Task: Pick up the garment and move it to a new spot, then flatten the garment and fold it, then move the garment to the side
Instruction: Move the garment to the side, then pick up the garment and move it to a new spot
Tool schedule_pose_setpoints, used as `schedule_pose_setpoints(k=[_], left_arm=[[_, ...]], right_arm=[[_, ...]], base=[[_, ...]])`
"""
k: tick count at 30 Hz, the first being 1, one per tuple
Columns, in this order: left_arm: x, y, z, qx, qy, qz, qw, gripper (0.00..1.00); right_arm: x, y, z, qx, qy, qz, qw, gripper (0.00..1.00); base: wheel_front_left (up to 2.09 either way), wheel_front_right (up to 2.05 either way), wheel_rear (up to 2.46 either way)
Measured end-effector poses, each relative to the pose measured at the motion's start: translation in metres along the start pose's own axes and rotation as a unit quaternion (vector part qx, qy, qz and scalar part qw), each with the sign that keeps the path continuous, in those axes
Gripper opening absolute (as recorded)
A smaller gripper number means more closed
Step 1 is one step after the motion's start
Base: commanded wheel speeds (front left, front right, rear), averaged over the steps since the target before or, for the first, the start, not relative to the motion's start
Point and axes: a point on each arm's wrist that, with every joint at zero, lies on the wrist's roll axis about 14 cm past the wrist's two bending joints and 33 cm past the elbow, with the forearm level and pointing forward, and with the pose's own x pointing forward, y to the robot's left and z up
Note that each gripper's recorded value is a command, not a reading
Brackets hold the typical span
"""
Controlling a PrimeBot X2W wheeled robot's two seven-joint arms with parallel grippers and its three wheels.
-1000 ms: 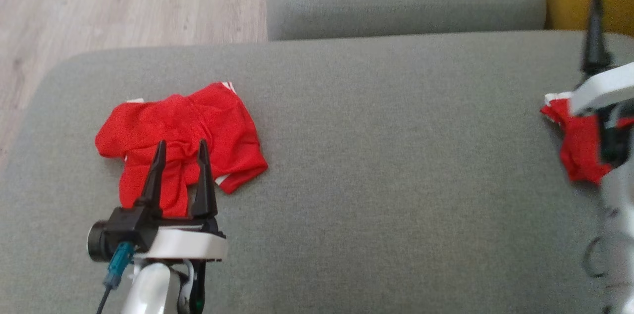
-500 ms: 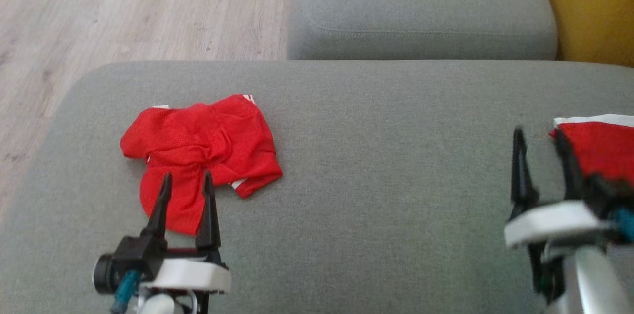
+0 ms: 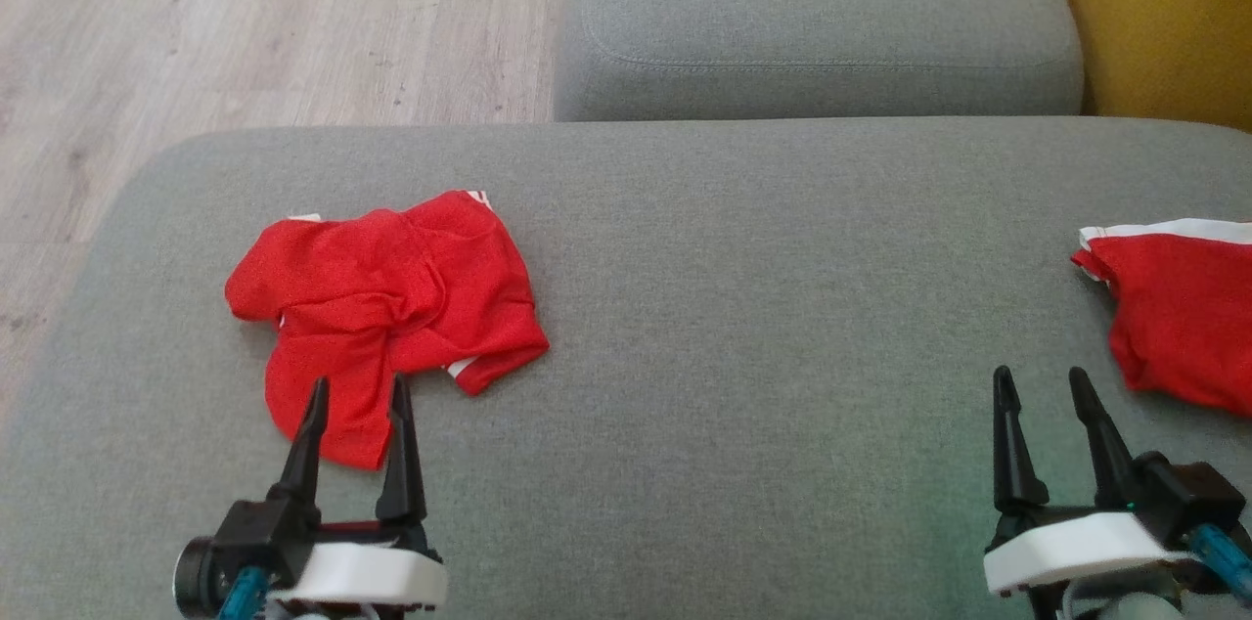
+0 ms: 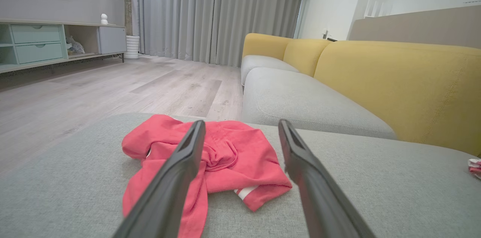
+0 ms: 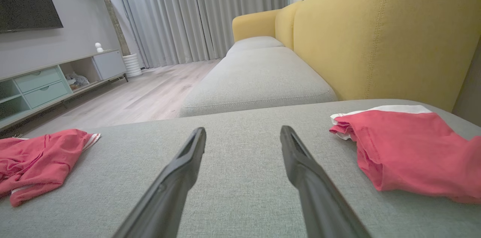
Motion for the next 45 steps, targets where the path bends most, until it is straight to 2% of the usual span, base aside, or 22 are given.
schedule_pose_setpoints(k=[15,22,31,38,45], left_arm=[[-0.005,0.007,0.004,-0.002,-0.007,0.011,1.0,1.0],[-0.018,0.026,0.005,-0.002,-0.009,0.043,0.999,1.0],[-0.046,0.062,0.012,-0.002,-0.023,0.107,0.994,1.0],[-0.07,0.088,0.016,-0.002,-0.032,0.156,0.987,1.0],[-0.083,0.1,0.018,0.001,-0.035,0.179,0.983,1.0]], right_arm=[[0.004,0.011,0.007,0.001,-0.011,0.017,1.0,1.0],[0.01,0.048,0.002,-0.01,-0.004,0.076,0.997,1.0],[0.018,0.104,-0.009,-0.009,0.015,0.161,0.987,1.0],[0.024,0.137,-0.012,-0.012,0.022,0.212,0.977,1.0],[0.023,0.158,-0.015,-0.006,0.028,0.242,0.97,1.0]], base=[[0.0,0.0,0.0],[0.0,0.0,0.0],[0.0,0.0,0.0],[0.0,0.0,0.0],[0.0,0.0,0.0]])
